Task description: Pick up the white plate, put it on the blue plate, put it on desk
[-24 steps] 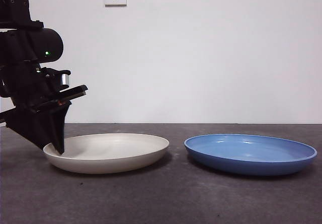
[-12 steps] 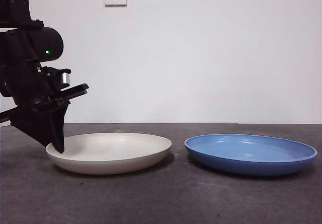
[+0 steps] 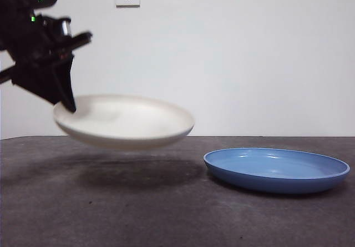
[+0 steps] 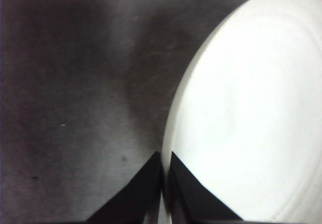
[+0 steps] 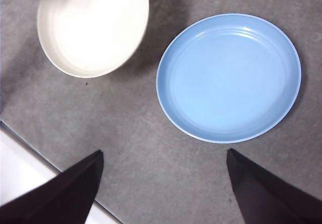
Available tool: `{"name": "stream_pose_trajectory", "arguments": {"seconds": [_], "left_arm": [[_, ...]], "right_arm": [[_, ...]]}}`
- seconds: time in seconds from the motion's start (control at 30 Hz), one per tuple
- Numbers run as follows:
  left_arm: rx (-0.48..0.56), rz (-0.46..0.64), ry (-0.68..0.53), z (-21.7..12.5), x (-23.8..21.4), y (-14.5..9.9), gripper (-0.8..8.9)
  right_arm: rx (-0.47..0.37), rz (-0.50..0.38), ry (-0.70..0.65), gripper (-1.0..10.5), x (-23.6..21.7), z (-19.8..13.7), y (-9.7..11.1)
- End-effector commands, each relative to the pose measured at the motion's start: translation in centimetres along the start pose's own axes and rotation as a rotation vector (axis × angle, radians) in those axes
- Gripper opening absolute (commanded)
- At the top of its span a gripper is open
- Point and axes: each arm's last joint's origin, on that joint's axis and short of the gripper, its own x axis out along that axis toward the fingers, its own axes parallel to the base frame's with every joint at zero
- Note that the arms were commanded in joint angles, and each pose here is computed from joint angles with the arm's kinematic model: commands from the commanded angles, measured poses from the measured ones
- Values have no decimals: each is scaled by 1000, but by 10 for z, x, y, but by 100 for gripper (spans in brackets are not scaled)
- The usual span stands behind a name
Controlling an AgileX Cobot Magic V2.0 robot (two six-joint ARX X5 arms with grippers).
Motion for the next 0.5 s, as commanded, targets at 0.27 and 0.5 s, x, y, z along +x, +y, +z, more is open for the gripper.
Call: {"name": "stream_pose_trajectory", "arguments": {"seconds": [0.27, 0.5], "left_arm": [[57, -117, -40, 14, -4, -49, 15], [126, -183, -24, 44, 16, -96, 15]], "right_arm": [[1, 2, -15, 391, -3, 4, 2], [14, 2, -23, 391, -6, 2, 4]]}}
